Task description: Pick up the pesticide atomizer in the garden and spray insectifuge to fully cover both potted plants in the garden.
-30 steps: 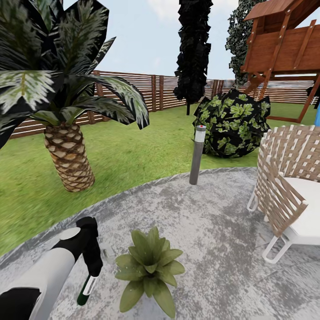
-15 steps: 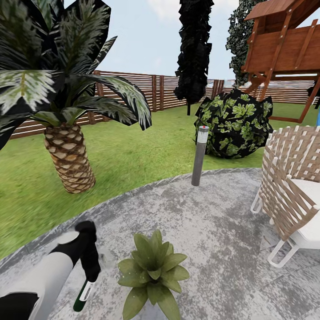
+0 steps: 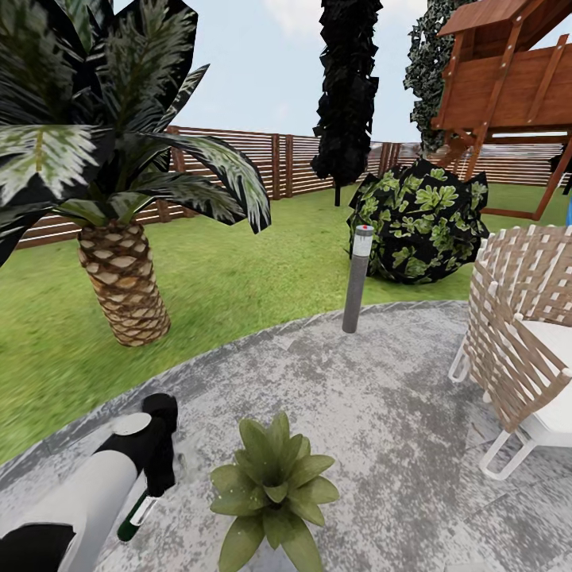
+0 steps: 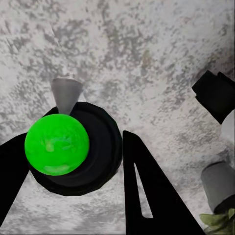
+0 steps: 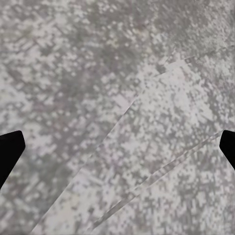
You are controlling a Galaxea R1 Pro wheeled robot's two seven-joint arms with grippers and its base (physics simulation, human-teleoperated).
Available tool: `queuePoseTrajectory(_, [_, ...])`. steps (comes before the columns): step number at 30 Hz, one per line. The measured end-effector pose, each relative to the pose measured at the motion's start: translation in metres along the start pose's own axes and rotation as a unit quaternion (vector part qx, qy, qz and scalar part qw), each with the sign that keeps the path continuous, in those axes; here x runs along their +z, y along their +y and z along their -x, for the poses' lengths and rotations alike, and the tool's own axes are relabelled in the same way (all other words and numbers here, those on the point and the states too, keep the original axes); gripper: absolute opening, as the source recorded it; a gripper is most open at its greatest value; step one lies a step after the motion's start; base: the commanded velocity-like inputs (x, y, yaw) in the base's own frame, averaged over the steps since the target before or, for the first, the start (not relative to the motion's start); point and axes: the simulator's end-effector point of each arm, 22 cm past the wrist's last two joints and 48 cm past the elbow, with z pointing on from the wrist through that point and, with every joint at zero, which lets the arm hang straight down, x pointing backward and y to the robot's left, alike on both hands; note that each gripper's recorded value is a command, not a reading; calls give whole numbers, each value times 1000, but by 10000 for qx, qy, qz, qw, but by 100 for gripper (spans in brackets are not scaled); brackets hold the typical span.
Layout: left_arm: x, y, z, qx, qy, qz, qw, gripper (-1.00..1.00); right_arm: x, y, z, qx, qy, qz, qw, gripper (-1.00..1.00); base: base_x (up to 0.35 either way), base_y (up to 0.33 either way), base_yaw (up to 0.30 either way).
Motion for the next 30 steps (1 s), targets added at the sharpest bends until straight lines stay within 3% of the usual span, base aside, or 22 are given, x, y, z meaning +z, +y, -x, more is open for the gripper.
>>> queuePoseTrajectory(5, [-12,-1,26,176,-163,133,9996,-100,0,0,0,0,-1,-1,10000,100,0,0,0])
queuePoseTrajectory(7, [-26,4,33,189,-237,160,9994,-100,0,0,0,0,1,0,10000,100,0,0,0])
queuePoseTrajectory(12, [-49,-1,33,161,-282,-223,9992,-100,0,0,0,-1,3,0,10000,100,0,0,0])
queuePoseTrajectory(17, [-38,3,12,244,-141,-291,9992,-100,0,0,0,-1,0,1,10000,100,0,0,0])
queuePoseTrajectory(20, [-21,-4,-4,242,-65,-447,9987,-100,0,0,0,-1,1,1,10000,100,0,0,0])
queuePoseTrajectory(26, [1,-8,-32,-75,-57,-654,9978,-100,0,0,0,0,-3,0,10000,100,0,0,0])
queuePoseTrajectory(30, [11,-1,-26,-189,-242,-437,9986,-100,0,0,0,0,0,0,10000,100,0,0,0])
